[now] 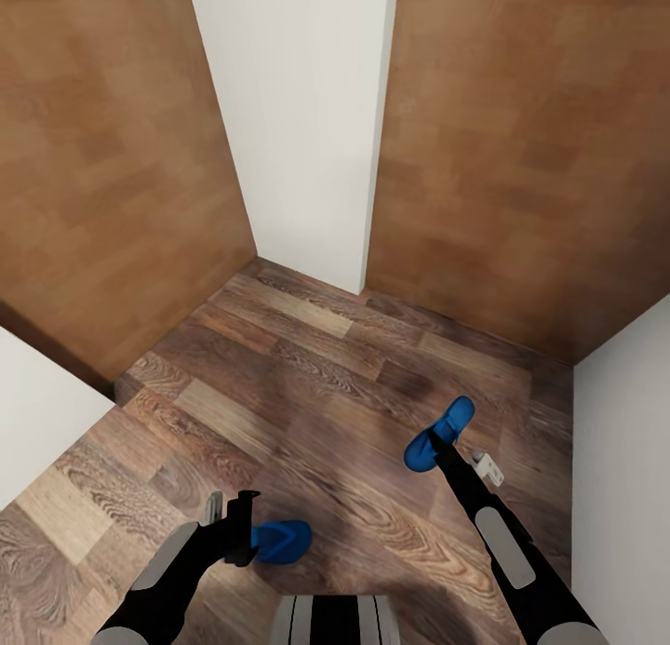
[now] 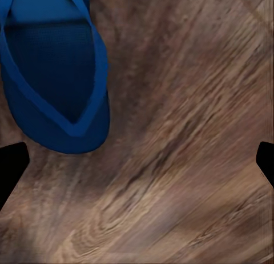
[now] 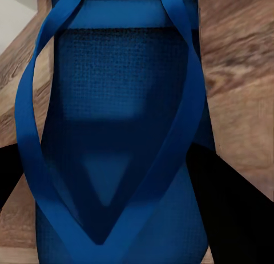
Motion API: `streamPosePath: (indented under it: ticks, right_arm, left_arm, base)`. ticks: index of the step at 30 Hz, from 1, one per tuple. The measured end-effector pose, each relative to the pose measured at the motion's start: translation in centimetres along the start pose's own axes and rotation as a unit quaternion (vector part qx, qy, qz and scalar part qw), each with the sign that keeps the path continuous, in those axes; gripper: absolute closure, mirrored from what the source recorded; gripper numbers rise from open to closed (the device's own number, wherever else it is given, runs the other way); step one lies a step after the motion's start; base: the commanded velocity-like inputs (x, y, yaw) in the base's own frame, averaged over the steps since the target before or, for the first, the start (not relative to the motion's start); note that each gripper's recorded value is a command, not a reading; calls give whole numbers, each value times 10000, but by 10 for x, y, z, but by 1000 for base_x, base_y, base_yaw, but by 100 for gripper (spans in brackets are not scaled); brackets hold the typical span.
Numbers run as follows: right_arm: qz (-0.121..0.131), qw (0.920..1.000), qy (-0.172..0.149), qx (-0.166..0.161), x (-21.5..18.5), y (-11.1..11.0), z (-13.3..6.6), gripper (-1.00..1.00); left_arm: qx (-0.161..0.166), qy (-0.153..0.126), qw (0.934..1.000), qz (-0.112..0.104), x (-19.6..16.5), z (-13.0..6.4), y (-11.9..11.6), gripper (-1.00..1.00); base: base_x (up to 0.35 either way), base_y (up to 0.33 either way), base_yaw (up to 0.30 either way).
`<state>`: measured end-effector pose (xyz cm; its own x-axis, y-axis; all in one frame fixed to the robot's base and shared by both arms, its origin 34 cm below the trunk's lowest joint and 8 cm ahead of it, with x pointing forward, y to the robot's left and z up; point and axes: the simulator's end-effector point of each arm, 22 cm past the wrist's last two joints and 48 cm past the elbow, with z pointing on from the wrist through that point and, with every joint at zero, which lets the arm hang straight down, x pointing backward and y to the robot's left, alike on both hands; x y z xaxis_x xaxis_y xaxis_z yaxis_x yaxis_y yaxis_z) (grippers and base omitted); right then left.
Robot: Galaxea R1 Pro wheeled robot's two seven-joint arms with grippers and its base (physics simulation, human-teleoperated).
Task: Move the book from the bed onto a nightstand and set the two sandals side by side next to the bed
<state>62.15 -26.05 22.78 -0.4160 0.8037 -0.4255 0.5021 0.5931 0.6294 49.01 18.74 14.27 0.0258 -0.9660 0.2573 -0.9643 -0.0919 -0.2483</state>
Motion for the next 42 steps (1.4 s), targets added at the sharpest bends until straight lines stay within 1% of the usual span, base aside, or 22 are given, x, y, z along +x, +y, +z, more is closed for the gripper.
streamPosePath:
  ticks: [11, 28, 35, 42]
  right_arm:
    - [0, 10000, 3, 2, 0, 0, 0, 100]
    - [0, 10000, 3, 2, 0, 0, 0, 100]
    - [0, 10000, 3, 2, 0, 0, 0, 100]
    - [0, 10000, 2, 0, 0, 0, 0, 100]
  left_arm:
    - [159, 1, 9999, 6, 1, 0, -7, -100]
    - [158, 6, 9999, 12, 1, 0, -6, -100]
    - [121, 216, 9997, -37, 30, 4, -1, -100]
    - [108, 275, 9995, -73, 39, 5, 3, -100]
  base:
    - [43, 0, 0]
    - [0, 0, 0]
    - [0, 0, 0]
    - [0, 0, 0]
